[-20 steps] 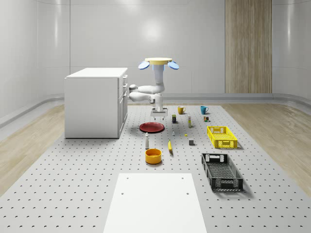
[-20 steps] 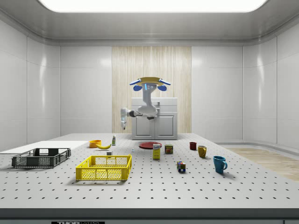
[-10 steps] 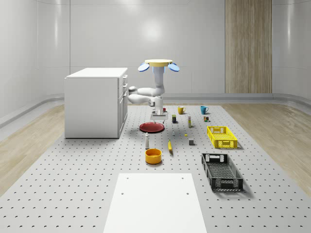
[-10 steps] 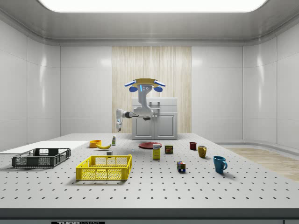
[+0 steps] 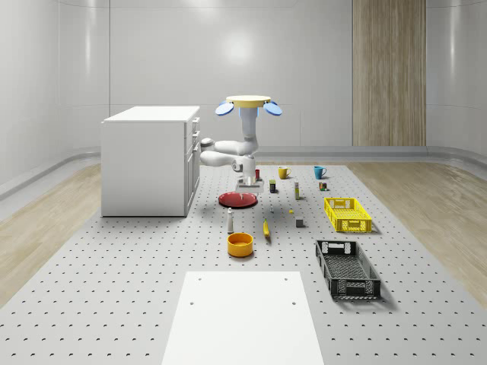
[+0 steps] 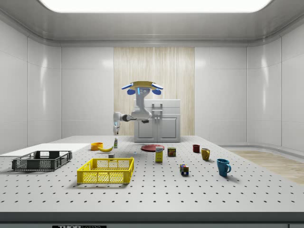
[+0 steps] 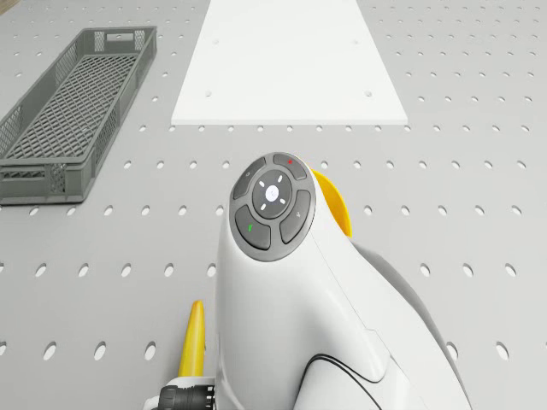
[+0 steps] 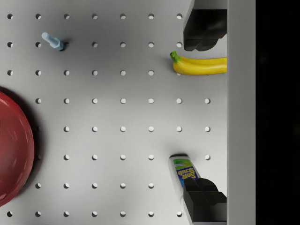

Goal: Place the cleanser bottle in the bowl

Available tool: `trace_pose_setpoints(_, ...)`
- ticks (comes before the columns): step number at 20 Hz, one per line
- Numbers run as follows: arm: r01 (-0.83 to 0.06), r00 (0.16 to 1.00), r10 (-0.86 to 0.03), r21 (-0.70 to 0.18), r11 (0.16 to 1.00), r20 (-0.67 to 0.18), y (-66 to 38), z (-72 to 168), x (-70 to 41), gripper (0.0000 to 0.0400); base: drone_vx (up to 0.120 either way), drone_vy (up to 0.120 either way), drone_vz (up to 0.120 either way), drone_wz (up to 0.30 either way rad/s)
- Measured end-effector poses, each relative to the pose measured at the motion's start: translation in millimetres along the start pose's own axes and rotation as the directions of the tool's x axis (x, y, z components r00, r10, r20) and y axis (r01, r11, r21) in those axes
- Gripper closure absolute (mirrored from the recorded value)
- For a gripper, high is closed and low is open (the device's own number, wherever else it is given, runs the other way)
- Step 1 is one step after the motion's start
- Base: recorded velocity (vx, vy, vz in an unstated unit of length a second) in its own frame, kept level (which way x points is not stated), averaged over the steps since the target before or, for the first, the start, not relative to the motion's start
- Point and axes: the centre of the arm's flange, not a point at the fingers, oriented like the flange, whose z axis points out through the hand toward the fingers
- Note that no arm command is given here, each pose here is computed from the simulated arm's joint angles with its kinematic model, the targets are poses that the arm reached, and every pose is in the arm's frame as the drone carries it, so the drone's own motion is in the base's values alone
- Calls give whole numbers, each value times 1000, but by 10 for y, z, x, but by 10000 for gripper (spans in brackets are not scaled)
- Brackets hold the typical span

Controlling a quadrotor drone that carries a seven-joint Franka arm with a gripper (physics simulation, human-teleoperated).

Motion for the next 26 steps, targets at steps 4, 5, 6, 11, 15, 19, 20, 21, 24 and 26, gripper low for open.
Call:
trace_pose_setpoints(4,0,1000,0,0,1000,0,3,0,2,0,110,0,0,0)
trace_pose_setpoints(5,0,1000,0,0,1000,0,12,0,12,0,0,0,0,0)
trace_pose_setpoints(6,0,1000,0,0,1000,0,28,0,28,0,0,0,0,0)
trace_pose_setpoints(11,0,1000,0,0,1000,0,155,0,155,0,0,0,0,0)
trace_pose_setpoints(15,0,1000,0,0,1000,0,289,0,289,0,0,0,0,0)
trace_pose_setpoints(19,0,1000,0,0,1000,0,437,0,436,0,0,0,0,0)
trace_pose_setpoints(20,0,1000,0,0,1000,0,475,0,475,0,0,0,0,0)
trace_pose_setpoints(21,0,1000,0,0,1000,0,513,0,513,0,0,0,0,0)
trace_pose_setpoints(24,0,1000,0,0,1000,0,610,0,610,0,0,0,0,0)
trace_pose_setpoints(26,0,1000,0,0,1000,0,659,14,659,0,0,0,0,0)
